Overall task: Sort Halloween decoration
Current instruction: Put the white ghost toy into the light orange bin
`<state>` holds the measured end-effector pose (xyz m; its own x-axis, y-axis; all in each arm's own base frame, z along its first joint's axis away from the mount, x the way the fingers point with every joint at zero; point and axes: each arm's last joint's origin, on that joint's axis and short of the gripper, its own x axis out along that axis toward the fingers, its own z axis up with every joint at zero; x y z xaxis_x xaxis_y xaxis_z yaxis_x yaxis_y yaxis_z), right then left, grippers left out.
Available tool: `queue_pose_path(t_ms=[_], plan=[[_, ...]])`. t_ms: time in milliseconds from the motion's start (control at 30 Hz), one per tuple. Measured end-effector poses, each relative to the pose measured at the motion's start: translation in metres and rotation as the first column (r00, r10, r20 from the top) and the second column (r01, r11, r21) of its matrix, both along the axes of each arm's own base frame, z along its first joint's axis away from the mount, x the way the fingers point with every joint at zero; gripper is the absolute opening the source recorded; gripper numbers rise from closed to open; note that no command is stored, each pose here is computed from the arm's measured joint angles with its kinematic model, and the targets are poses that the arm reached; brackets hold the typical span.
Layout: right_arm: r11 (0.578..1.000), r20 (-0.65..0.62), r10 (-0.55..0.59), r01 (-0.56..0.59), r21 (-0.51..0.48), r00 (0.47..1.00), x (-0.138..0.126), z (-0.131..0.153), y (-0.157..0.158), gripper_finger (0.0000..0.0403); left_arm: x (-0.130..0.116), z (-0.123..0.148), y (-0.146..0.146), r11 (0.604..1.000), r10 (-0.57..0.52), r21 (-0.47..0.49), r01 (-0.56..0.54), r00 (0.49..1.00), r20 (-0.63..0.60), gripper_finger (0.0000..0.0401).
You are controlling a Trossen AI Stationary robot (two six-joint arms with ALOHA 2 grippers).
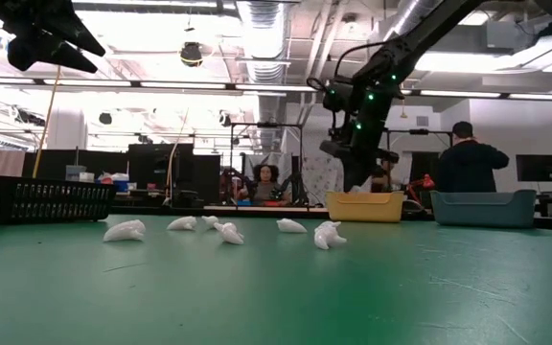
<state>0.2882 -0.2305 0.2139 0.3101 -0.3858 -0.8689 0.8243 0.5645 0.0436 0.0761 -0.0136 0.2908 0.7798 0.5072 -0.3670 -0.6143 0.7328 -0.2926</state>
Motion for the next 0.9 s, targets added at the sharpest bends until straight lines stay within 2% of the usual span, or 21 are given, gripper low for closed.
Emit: queue_pose_path(t_ms=[333,433,600,733,833,900], plan=[[1.0,0.003,0.002,-0.002,0.011,1.0,-0.002,-0.001,0.001,0.017,0.0,0.0,0.0,1.0,0.004,0.003,-0.004,1.0,0.001,0.0199],[0.998,0.047,0.053,-0.055,0.038,0.997,-0.001,0.005,0.005,0.0197,0.0,0.0,0.0,1.0,0.004,0.003,-0.004,1.0,0.0,0.0199],[0.982,0.167,0.186,-0.187,-0.009,0.968,-0.002,0.044,0.028,0.0206,0.0,0.0,0.0,1.0,-0.005,-0.002,0.005,1.0,-0.003,0.0199],[0.957,0.241,0.291,-0.277,-0.088,0.926,-0.012,0.087,0.062,0.0201,0.0,0.0,-0.001,0.999,-0.038,-0.003,0.038,0.999,-0.02,0.0199],[0.94,0.253,0.337,-0.312,-0.136,0.907,-0.026,0.11,0.092,0.0195,0.001,0.0,-0.001,0.998,-0.056,-0.007,0.055,0.998,-0.028,0.0199],[0.937,0.232,0.345,-0.32,-0.14,0.909,-0.036,0.115,0.114,0.0192,0.001,0.0,-0.002,0.998,-0.062,-0.012,0.062,0.998,-0.029,0.0199]])
